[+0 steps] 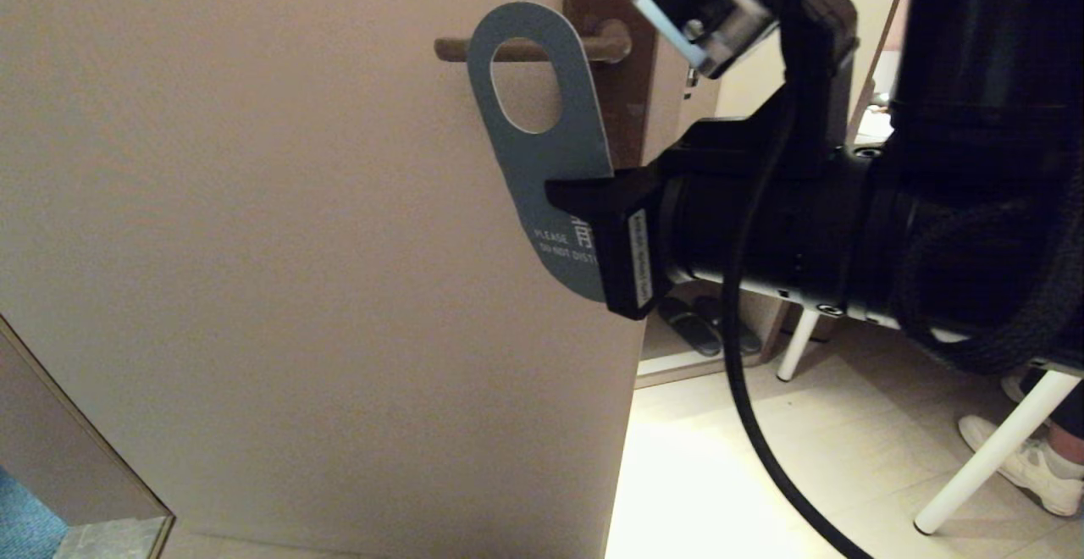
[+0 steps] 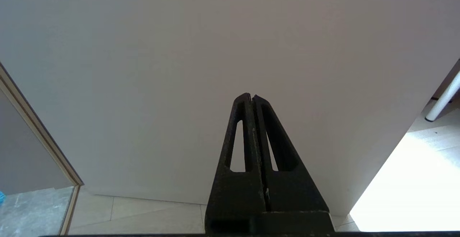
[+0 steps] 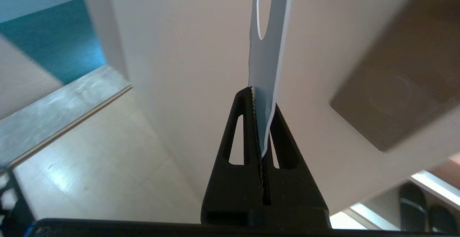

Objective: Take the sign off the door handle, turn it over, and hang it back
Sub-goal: Hand it to the other hand

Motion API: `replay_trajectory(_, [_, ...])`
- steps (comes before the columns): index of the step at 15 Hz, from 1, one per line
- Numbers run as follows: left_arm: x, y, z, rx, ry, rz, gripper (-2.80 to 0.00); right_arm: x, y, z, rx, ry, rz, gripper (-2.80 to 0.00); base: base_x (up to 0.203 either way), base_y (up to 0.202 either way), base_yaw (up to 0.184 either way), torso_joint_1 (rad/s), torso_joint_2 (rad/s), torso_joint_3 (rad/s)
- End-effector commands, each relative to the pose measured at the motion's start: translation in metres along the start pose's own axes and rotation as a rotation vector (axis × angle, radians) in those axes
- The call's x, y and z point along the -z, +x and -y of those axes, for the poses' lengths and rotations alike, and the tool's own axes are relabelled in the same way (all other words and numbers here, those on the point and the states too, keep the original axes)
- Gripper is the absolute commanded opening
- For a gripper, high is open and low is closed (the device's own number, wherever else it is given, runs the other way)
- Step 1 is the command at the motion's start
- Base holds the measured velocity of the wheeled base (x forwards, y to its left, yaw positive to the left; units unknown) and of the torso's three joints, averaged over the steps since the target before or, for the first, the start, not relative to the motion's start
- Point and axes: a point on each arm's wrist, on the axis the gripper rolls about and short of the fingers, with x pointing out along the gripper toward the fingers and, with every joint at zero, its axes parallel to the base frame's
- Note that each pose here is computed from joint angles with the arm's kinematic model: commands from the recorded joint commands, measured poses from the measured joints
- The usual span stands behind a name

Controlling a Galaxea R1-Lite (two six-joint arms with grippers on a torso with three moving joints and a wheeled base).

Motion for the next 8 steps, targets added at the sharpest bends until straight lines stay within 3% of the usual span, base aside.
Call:
replay_trajectory(1, [0.0,0.0,0.0,-0.001,-0.001,0.0,-2.8,-0.004,-0.022,0.012,-0.019,0.007,0.034,-2.8,0.0,0.0,0.0,0.0,0.0,0.0])
replay_trajectory(8, [0.0,0.0,0.0,-0.001,-0.001,-0.001,-2.8,0.016,-0.053,0.016,-0.078,0.019,0.007,-2.8,0.0,0.0,0.0,0.0,0.0,0.0])
